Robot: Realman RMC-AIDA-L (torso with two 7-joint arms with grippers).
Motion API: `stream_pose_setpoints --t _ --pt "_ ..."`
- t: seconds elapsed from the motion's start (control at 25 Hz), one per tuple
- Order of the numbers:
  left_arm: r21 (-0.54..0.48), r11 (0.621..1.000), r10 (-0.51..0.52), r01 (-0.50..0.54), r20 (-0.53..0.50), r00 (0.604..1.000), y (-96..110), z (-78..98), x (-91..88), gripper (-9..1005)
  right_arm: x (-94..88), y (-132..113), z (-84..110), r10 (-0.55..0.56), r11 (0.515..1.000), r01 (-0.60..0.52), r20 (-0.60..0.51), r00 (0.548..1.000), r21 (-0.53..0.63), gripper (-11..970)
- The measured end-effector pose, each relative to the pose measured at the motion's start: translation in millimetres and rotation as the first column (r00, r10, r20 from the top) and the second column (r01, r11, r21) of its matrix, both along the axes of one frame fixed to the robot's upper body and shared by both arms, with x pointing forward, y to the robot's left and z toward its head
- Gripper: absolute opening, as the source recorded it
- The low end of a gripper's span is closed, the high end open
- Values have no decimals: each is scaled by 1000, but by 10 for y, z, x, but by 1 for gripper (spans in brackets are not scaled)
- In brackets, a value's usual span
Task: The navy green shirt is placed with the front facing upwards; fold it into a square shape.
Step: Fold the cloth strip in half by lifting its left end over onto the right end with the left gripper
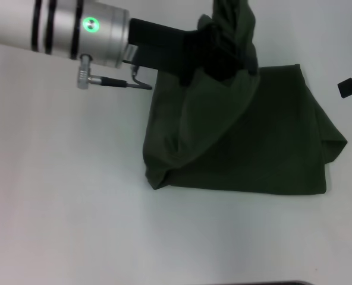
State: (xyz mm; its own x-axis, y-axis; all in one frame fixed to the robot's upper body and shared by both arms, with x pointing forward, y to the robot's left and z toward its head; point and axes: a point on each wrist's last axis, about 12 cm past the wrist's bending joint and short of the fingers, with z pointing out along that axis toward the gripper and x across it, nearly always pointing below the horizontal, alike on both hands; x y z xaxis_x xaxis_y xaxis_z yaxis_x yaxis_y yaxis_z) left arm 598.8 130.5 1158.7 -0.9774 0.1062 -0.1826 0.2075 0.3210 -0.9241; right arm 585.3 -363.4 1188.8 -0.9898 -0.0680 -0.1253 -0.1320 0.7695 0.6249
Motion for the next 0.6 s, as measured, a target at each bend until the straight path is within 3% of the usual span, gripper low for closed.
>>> stream_pose_setpoints --t 0.6 --pt "-82 996 22 -24 -23 999 -312 -131 -35 74 15 26 8 4 1000 -4 1 1000 1 825"
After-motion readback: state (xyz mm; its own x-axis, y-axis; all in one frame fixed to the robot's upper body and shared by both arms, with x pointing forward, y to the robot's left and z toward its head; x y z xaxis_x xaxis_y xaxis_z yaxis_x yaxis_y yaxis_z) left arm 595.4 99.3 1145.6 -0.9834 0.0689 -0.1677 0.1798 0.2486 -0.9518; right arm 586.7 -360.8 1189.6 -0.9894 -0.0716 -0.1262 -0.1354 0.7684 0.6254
